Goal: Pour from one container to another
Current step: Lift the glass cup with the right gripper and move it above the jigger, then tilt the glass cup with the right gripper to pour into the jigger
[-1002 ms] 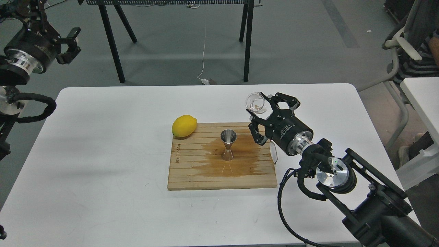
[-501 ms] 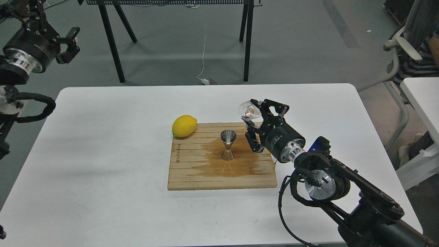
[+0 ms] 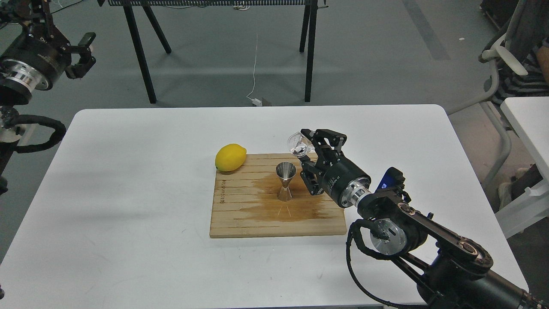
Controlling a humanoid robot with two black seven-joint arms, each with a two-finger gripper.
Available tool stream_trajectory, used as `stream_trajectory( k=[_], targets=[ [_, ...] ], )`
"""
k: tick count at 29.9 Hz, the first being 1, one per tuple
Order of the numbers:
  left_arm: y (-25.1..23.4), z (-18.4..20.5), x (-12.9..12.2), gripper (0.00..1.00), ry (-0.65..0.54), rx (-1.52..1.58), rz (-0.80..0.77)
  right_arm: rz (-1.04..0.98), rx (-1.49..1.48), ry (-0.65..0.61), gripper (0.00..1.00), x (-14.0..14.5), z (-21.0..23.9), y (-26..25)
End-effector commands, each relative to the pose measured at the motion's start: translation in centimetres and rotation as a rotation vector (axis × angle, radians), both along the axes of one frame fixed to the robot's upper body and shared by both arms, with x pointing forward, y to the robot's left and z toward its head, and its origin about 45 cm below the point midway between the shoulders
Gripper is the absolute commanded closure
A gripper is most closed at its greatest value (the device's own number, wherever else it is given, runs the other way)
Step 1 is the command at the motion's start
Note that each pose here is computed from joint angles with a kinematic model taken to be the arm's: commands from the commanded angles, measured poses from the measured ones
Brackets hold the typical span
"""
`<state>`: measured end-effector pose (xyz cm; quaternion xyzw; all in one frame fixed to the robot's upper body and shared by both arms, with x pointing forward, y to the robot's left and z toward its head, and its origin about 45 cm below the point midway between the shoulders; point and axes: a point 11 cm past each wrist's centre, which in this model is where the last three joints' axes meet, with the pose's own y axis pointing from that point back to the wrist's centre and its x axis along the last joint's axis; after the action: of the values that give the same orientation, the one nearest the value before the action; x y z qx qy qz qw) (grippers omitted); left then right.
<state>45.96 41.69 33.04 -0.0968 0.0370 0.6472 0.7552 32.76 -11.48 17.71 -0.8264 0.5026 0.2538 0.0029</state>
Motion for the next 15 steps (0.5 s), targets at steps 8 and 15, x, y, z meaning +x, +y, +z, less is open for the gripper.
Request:
stream_trajectory(
  k=[8,15],
  targets=[
    [0.34,0.23,-0.08,0.01,-0.003,0.001,0.006,0.043,-0.076,-0.029,0.77,0.2,-0.28,1.02],
    [0.34,0.23,-0.08,0.01,-0.003,0.001,0.006,0.067,-0.135,-0.051,0.77,0.03,-0.84,1.28]
  ],
)
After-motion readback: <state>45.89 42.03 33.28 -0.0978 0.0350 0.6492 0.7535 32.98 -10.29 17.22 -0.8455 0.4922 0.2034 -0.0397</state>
